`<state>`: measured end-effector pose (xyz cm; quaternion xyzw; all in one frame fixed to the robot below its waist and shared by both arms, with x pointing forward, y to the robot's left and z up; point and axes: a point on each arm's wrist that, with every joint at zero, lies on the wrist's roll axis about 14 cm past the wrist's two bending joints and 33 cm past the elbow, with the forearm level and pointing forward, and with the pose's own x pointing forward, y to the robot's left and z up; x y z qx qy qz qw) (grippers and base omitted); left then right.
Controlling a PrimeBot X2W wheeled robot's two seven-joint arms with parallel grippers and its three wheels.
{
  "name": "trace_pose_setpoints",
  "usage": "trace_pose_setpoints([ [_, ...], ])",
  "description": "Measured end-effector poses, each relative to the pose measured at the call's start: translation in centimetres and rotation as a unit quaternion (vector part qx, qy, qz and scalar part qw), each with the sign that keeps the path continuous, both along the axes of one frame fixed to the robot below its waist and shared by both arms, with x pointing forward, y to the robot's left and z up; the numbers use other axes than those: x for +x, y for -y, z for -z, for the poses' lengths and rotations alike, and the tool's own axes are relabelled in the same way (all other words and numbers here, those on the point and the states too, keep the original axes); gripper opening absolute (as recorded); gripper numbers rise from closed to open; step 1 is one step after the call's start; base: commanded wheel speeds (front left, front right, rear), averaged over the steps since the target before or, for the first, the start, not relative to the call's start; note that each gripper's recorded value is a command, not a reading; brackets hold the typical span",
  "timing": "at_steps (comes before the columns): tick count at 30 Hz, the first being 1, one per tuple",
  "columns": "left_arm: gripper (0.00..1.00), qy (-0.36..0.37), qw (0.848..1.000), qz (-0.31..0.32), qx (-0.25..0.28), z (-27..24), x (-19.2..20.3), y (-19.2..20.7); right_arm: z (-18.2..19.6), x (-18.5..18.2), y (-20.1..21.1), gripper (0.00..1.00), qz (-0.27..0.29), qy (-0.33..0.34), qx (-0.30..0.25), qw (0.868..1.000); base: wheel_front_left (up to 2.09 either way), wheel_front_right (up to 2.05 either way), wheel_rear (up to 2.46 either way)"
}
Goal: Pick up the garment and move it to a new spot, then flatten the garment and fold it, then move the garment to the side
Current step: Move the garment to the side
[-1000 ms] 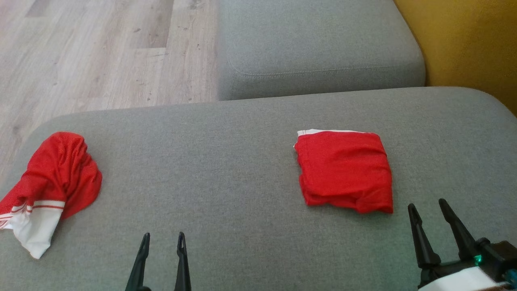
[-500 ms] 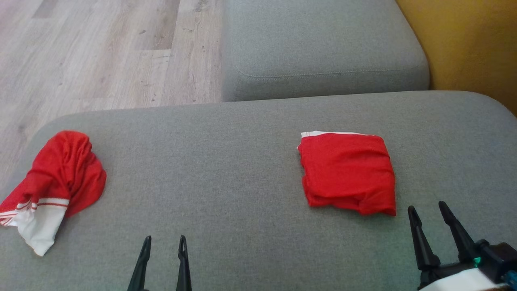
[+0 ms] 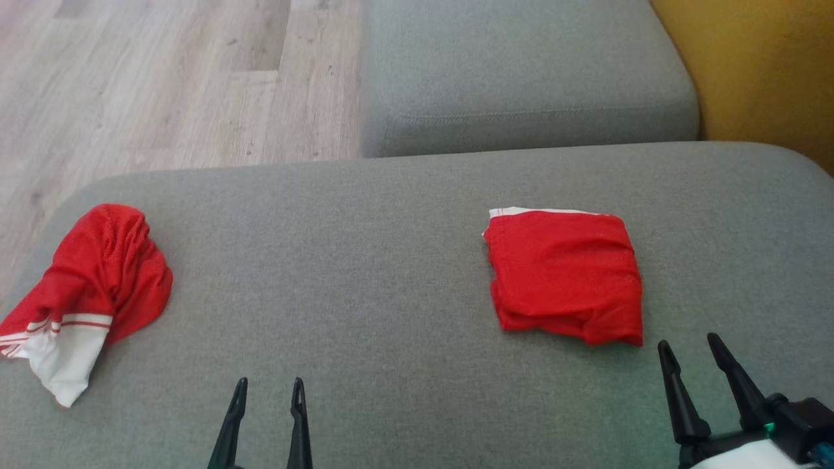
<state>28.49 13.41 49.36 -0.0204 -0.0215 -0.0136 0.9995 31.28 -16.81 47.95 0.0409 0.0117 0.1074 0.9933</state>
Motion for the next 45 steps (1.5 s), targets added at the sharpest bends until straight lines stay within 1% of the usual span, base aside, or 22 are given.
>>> trace_pose_setpoints([
  [5,1.00,-0.008,1.000,0.001,-0.002,0.4,0.2,0.1,0.7,0.2,0.0,1.00,-0.003,-0.013,-0.004,1.000,0.00,0.00,0.00],
  [11,1.00,-0.014,1.000,0.006,-0.001,0.5,0.6,0.6,2.8,1.2,0.6,1.00,-0.003,-0.049,-0.011,0.999,0.00,0.00,0.00],
  [14,1.00,-0.011,1.000,0.005,-0.002,0.3,1.4,0.6,4.2,3.3,1.1,1.00,-0.001,-0.078,-0.006,0.997,0.00,0.00,0.00],
  [22,1.00,-0.017,1.000,0.013,0.003,0.5,2.9,1.2,5.0,9.5,2.9,1.00,0.022,-0.133,0.026,0.990,0.00,0.00,0.00],
  [25,1.00,-0.020,1.000,0.016,0.003,0.7,3.5,1.4,5.7,11.2,3.0,1.00,0.022,-0.159,0.030,0.987,0.00,0.00,0.00],
  [27,1.00,-0.023,1.000,0.017,0.003,0.9,3.9,1.5,6.7,11.9,3.1,1.00,0.023,-0.186,0.034,0.982,0.00,0.00,0.00],
  [31,1.00,-0.026,0.999,0.022,0.007,1.1,4.6,1.8,9.9,11.6,2.1,1.00,0.009,-0.261,0.034,0.965,0.00,0.00,0.00],
  [32,1.00,-0.027,0.999,0.023,0.009,1.2,4.8,1.8,10.6,11.3,1.5,0.87,0.002,-0.276,0.037,0.960,0.00,0.00,0.00],
  [34,1.00,-0.030,0.999,0.023,0.009,1.4,5.1,1.8,11.4,11.0,0.8,0.05,-0.006,-0.292,0.050,0.955,0.00,0.00,0.00],
  [35,1.00,-0.031,0.999,0.022,0.010,1.5,5.2,1.8,11.5,11.1,0.5,0.00,-0.009,-0.293,0.055,0.954,0.00,0.00,0.00],
  [38,1.00,-0.037,0.999,0.032,0.009,1.9,5.8,2.4,10.7,12.0,0.9,0.00,-0.013,-0.277,0.055,0.959,0.00,0.00,0.00],
  [41,1.00,-0.037,0.998,0.045,0.012,2.1,6.4,3.1,10.1,12.3,2.7,0.00,-0.007,-0.265,0.039,0.964,0.00,0.00,0.00],
  [45,1.00,-0.023,0.997,0.068,0.015,1.6,7.9,4.4,9.0,13.0,6.1,0.00,0.008,-0.244,0.001,0.970,0.00,0.00,0.00],
])
